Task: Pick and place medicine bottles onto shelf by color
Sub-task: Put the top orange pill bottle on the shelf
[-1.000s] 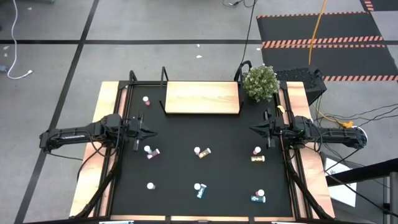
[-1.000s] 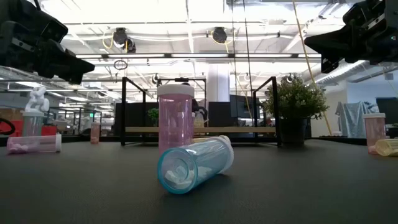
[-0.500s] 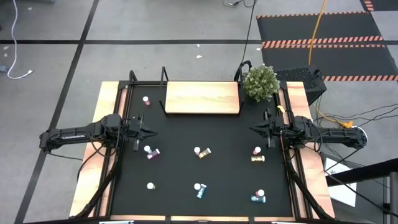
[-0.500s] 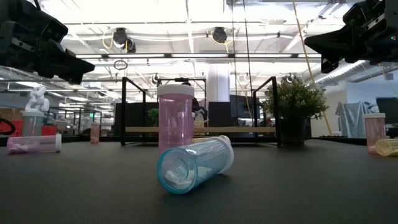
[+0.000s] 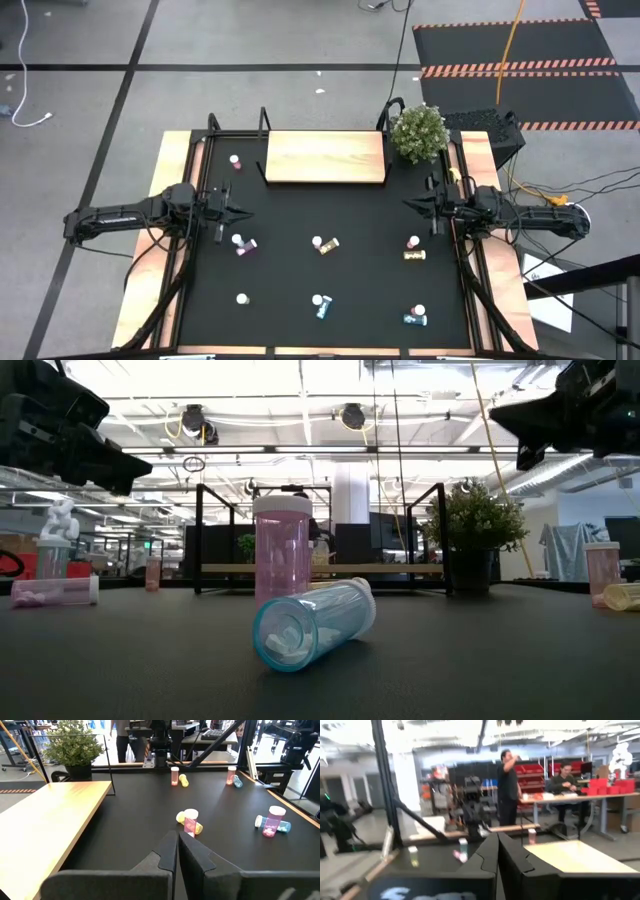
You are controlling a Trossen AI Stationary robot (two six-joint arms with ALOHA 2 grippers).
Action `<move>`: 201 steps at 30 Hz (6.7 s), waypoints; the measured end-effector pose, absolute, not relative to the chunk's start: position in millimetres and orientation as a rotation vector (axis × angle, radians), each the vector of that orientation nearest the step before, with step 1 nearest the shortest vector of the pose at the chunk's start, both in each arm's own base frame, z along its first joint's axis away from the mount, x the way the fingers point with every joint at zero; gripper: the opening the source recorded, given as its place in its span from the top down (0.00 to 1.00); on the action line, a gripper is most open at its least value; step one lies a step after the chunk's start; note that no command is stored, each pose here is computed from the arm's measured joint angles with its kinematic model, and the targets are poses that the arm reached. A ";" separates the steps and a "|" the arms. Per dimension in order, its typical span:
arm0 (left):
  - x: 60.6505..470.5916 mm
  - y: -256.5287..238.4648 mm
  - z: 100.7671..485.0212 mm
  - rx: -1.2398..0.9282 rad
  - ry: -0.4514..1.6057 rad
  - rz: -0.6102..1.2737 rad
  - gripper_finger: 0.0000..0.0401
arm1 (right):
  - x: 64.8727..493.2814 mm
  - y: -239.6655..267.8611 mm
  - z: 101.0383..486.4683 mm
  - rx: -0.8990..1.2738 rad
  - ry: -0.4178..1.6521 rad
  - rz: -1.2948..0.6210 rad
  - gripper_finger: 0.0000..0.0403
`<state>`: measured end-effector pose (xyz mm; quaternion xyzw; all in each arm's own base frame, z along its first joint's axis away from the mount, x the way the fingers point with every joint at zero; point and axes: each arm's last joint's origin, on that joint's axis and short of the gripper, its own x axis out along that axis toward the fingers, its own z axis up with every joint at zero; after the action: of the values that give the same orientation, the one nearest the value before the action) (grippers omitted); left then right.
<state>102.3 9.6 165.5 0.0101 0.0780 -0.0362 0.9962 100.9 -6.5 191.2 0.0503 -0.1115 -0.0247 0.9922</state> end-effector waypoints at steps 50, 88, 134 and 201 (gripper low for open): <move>117.2 45.8 297.5 -0.588 0.325 0.743 0.95 | 145.3 -21.4 308.2 0.379 0.080 -0.494 0.80; 146.6 209.0 217.8 -0.840 1.058 1.171 0.46 | 144.2 -35.1 292.2 0.618 0.561 -0.687 0.51; 140.6 209.1 186.3 -0.896 1.052 1.148 0.70 | 159.5 -37.1 285.4 0.694 0.575 -0.697 0.51; 324.2 292.3 242.1 -0.441 1.298 0.768 0.68 | 156.9 -50.2 286.3 0.611 0.585 -0.708 0.51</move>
<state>324.2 292.3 242.1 -0.1984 0.5844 0.3458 0.7068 156.9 -50.2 286.3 0.2903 0.2779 -0.3365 0.8517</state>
